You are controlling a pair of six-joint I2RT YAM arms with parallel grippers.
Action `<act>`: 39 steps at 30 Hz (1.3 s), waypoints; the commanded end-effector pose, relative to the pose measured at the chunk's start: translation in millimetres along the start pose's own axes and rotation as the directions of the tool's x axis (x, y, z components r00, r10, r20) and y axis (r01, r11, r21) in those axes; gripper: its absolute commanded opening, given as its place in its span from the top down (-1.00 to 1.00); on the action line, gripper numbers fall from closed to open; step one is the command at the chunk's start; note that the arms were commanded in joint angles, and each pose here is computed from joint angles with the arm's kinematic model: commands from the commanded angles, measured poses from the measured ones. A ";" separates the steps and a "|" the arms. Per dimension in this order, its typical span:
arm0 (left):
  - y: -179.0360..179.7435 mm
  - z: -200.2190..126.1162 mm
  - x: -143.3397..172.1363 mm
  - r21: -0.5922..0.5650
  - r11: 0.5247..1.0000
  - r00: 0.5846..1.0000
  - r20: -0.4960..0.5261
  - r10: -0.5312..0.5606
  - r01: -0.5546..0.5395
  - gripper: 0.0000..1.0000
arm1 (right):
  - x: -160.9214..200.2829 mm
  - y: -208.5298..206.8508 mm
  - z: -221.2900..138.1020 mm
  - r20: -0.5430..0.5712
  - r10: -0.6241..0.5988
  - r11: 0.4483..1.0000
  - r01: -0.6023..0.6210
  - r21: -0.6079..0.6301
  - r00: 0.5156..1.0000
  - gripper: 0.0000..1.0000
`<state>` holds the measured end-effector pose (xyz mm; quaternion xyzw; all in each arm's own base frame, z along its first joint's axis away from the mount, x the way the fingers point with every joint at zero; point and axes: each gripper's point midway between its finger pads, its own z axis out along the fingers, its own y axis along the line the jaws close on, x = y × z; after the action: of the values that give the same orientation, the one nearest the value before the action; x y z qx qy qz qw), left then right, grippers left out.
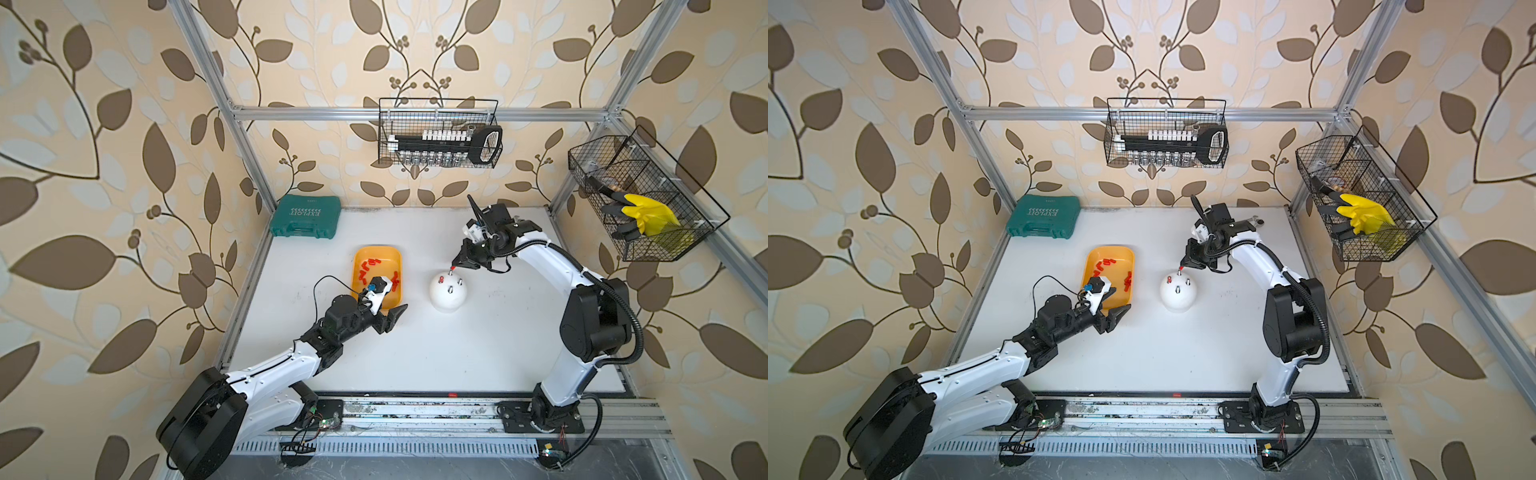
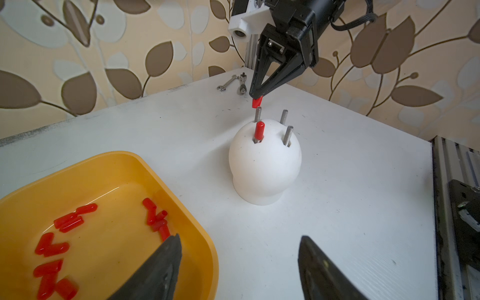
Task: Cover the protruding screws with screw protection sleeves
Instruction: Attach the screw protection sleeve to the screw.
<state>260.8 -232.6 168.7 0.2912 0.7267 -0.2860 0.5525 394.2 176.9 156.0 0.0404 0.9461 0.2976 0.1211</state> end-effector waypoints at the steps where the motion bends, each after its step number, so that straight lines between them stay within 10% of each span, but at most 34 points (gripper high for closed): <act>1: -8.7 0.0 -25.9 0.035 0.999 0.998 0.068 0.017 -0.019 -0.46 | -12.5 9.0 -12.8 0.052 -0.030 1.000 0.030 0.001 0.998 0.87; 39: -10.2 1.8 -25.0 0.047 0.999 0.998 0.061 0.016 -0.018 -0.46 | 9.3 -3.9 6.9 -0.028 -0.046 0.997 0.048 0.064 0.999 0.91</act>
<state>259.4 -234.9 171.2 0.2955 0.7230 -0.2922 0.5518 394.3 182.0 160.1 0.0237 0.9506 0.2804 0.1313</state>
